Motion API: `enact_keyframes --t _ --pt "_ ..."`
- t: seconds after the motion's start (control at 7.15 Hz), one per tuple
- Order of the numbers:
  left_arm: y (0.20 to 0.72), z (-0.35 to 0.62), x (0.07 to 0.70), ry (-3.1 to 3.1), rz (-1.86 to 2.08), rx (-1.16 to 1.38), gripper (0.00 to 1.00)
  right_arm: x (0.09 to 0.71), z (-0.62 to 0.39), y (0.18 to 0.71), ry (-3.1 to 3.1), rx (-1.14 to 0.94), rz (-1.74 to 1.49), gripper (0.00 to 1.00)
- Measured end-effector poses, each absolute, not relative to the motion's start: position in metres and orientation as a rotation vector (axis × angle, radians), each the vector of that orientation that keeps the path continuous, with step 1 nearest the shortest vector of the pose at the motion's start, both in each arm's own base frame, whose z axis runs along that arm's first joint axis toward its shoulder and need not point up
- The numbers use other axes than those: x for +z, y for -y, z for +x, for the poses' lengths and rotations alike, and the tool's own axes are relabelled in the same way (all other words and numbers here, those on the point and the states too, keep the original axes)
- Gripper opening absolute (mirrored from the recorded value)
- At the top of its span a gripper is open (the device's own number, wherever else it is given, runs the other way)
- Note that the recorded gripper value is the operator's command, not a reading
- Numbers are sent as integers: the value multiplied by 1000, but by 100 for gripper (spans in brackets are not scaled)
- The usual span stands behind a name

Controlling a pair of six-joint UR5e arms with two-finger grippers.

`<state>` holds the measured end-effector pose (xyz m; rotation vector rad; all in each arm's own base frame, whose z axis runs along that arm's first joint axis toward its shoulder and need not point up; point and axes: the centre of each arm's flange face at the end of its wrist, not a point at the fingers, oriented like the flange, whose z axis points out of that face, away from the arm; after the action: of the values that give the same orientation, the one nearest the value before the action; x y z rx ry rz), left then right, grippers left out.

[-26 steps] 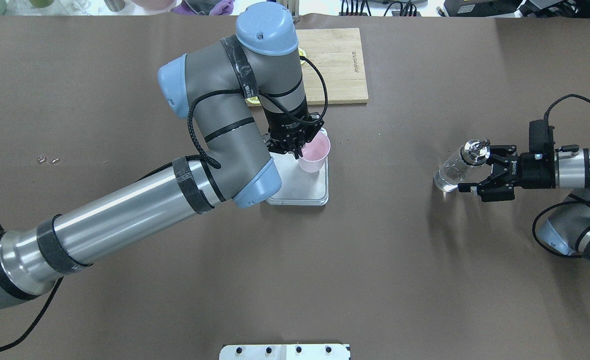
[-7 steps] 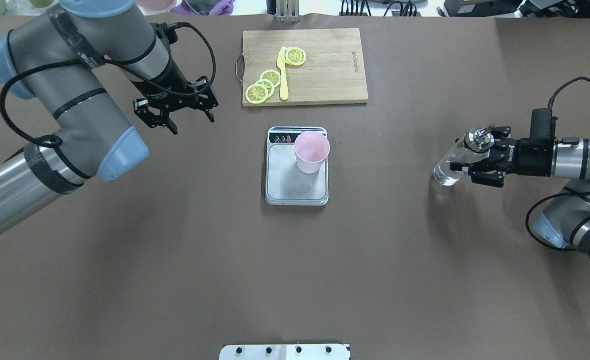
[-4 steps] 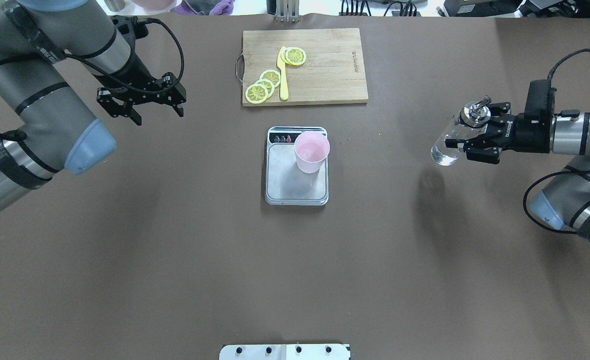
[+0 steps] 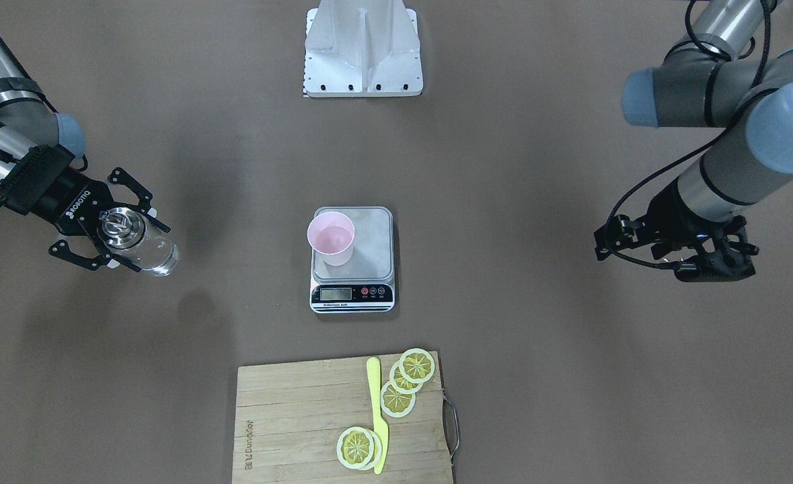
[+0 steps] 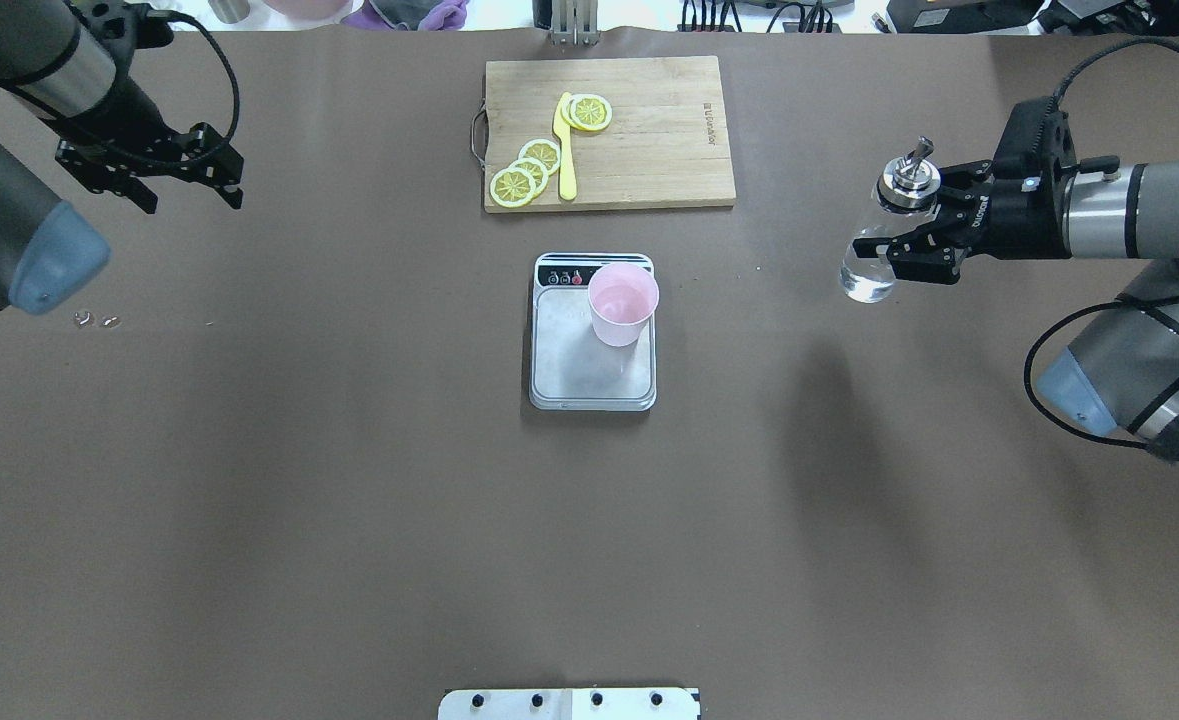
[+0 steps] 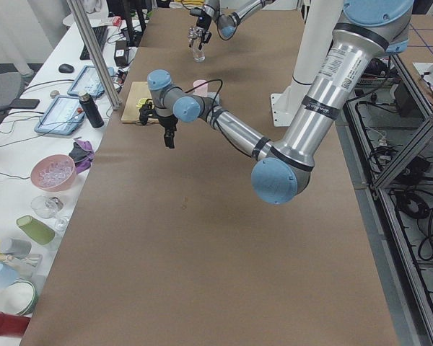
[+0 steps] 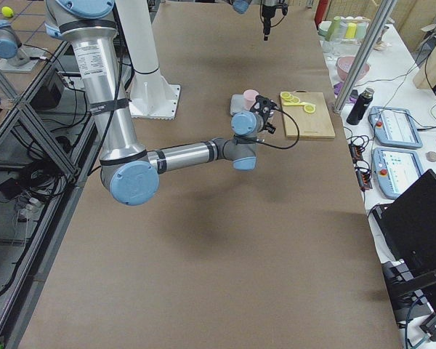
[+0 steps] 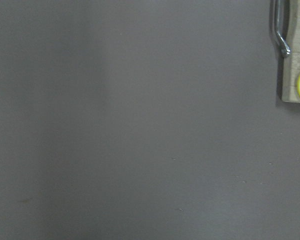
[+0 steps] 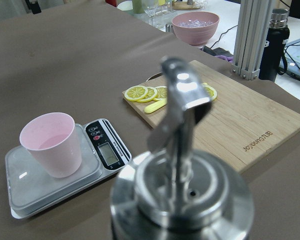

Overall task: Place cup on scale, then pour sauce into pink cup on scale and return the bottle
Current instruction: 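Withdraw the left arm away from the scale while the right gripper lifts the glass bottle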

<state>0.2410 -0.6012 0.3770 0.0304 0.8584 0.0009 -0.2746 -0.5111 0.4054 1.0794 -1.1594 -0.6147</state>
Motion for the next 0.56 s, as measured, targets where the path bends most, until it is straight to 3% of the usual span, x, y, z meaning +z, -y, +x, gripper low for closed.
enact_keyframes --t 0.56 --pt "590 138 495 -778 34 51 98 323 -304 506 1043 -625 937 26"
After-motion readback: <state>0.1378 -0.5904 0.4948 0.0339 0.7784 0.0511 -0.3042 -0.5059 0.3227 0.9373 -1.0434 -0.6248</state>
